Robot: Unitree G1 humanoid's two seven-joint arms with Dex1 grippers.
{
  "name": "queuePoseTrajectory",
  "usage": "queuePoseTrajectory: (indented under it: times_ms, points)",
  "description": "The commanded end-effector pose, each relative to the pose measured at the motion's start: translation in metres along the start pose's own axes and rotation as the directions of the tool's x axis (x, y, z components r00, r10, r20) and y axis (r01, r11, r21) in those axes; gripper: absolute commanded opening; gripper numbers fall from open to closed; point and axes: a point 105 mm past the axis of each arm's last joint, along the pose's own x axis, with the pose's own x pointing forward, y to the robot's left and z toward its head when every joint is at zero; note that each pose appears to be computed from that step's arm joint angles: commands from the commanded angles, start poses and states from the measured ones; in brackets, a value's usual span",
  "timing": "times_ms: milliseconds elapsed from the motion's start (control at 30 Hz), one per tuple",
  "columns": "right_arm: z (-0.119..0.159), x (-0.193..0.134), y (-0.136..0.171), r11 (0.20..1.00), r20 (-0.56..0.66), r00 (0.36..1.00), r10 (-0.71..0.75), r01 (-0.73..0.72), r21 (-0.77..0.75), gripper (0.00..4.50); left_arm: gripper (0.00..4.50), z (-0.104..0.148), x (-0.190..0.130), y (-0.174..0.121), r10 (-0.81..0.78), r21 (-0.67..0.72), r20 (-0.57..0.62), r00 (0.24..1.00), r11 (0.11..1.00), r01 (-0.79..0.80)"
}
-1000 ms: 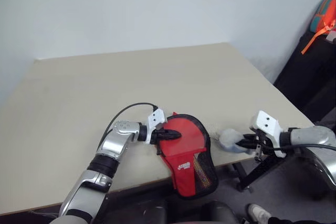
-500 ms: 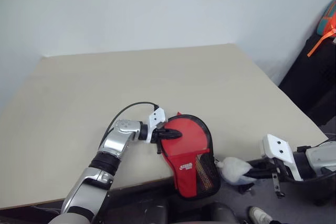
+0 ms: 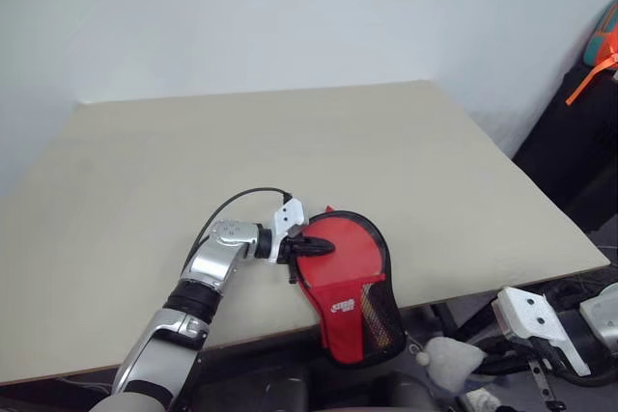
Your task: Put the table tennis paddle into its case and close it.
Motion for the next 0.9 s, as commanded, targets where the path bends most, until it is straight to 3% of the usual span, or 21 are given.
queuePoseTrajectory:
  times_ms: [33,100,333,433,533,667,800,900]
  points:
    - [0.009,-0.003,0.006,0.997,-0.006,0.999,0.033,-0.033,-0.067,0.01,0.0,-0.017,0.003,-0.005,-0.013,-0.037,-0.064,0.998,0.999,0.011]
    - [0.014,-0.001,-0.001,0.996,0.03,0.999,-0.013,0.015,-0.091,0.01,0.0,-0.017,0.004,-0.005,-0.01,-0.037,-0.063,0.998,0.999,0.007]
    - [0.028,-0.007,-0.015,0.996,0.102,0.992,-0.068,0.074,-0.052,2.34,0.0,-0.015,0.001,-0.004,-0.008,-0.046,-0.054,0.999,0.999,0.006]
    - [0.042,-0.018,-0.018,0.997,0.172,0.983,-0.066,0.073,-0.032,3.43,0.62,-0.008,-0.004,-0.003,-0.009,-0.068,-0.034,0.999,0.998,0.006]
    - [0.054,-0.029,-0.031,0.993,0.244,0.963,-0.115,0.12,-0.003,4.5,1.62,0.005,-0.012,-0.002,0.006,-0.068,0.001,1.0,0.998,-0.005]
    - [0.064,-0.043,-0.056,0.973,0.323,0.918,-0.23,0.224,0.057,4.5,2.96,0.021,-0.03,-0.001,0.045,-0.06,0.032,0.998,0.997,-0.043]
    - [0.073,-0.056,-0.092,0.905,0.395,0.814,-0.425,0.397,0.156,4.5,4.3,0.043,-0.064,0.007,0.175,-0.057,0.111,0.978,0.984,-0.169]
    - [0.075,-0.058,-0.112,0.842,0.409,0.737,-0.538,0.49,0.224,4.5,4.42,0.058,-0.094,0.014,0.287,-0.096,0.196,0.937,0.957,-0.273]
